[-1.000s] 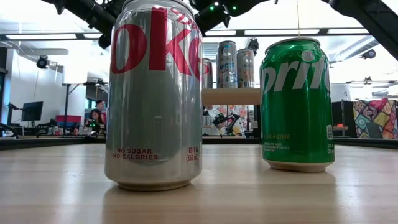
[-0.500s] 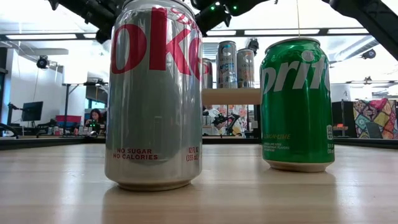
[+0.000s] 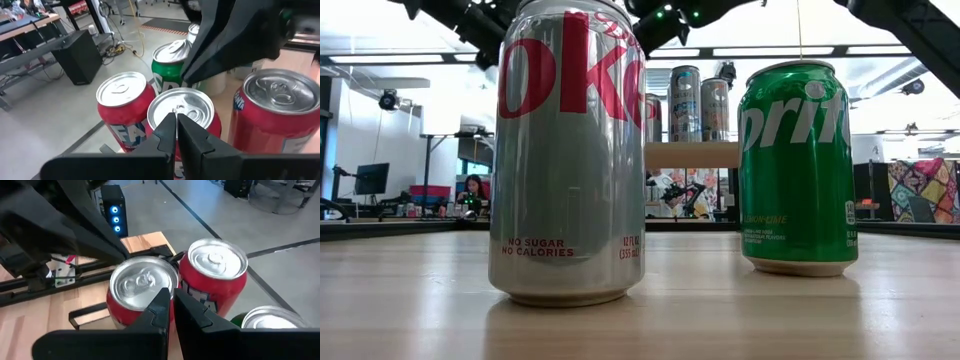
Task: Place canned beverage on shelf
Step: Adjust the orange soda cans
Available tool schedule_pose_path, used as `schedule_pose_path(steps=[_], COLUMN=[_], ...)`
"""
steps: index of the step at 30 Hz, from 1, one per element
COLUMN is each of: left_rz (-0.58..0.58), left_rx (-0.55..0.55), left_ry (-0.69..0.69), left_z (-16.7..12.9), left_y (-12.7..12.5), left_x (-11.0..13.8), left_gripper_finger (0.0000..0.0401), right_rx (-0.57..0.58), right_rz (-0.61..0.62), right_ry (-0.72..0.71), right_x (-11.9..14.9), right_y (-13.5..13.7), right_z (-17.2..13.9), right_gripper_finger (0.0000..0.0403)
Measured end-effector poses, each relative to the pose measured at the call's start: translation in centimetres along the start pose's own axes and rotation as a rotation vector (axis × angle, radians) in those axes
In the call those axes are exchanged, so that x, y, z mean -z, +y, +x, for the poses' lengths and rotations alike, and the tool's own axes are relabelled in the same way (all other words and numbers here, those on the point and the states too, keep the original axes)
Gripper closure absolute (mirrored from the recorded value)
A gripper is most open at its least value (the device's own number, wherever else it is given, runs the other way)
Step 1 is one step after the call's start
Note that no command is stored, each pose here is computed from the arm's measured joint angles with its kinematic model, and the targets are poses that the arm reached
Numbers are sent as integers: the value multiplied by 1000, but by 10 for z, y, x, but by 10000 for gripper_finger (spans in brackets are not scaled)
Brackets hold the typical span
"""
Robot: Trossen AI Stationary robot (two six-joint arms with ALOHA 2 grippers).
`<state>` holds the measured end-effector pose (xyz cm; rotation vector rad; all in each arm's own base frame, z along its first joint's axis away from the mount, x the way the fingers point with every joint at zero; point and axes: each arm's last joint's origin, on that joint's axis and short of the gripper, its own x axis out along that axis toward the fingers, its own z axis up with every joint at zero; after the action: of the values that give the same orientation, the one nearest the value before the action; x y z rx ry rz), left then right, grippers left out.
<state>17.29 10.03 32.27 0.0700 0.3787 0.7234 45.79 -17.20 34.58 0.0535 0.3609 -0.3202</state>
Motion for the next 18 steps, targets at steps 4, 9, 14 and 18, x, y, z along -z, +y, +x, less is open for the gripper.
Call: schedule_pose_path(steps=[4, 9, 14, 18], left_rz=[-21, -56, -75, -98], left_rx=[0, 0, 4, 22], left_ry=[5, 6, 15, 19], left_z=[1, 1, 2, 2], left_y=[0, 0, -1, -2], left_x=[0, 1, 1, 2], left_gripper_finger=[401, 401, 401, 401], right_rx=[-25, -60, -55, -53], right_rz=[-5, -4, 0, 12], right_ry=[-15, -11, -7, -6], right_x=[-4, -2, -1, -1], right_y=[6, 13, 12, 11], right_z=[-3, -1, 0, 0], right_gripper_finger=[390, 390, 390, 390])
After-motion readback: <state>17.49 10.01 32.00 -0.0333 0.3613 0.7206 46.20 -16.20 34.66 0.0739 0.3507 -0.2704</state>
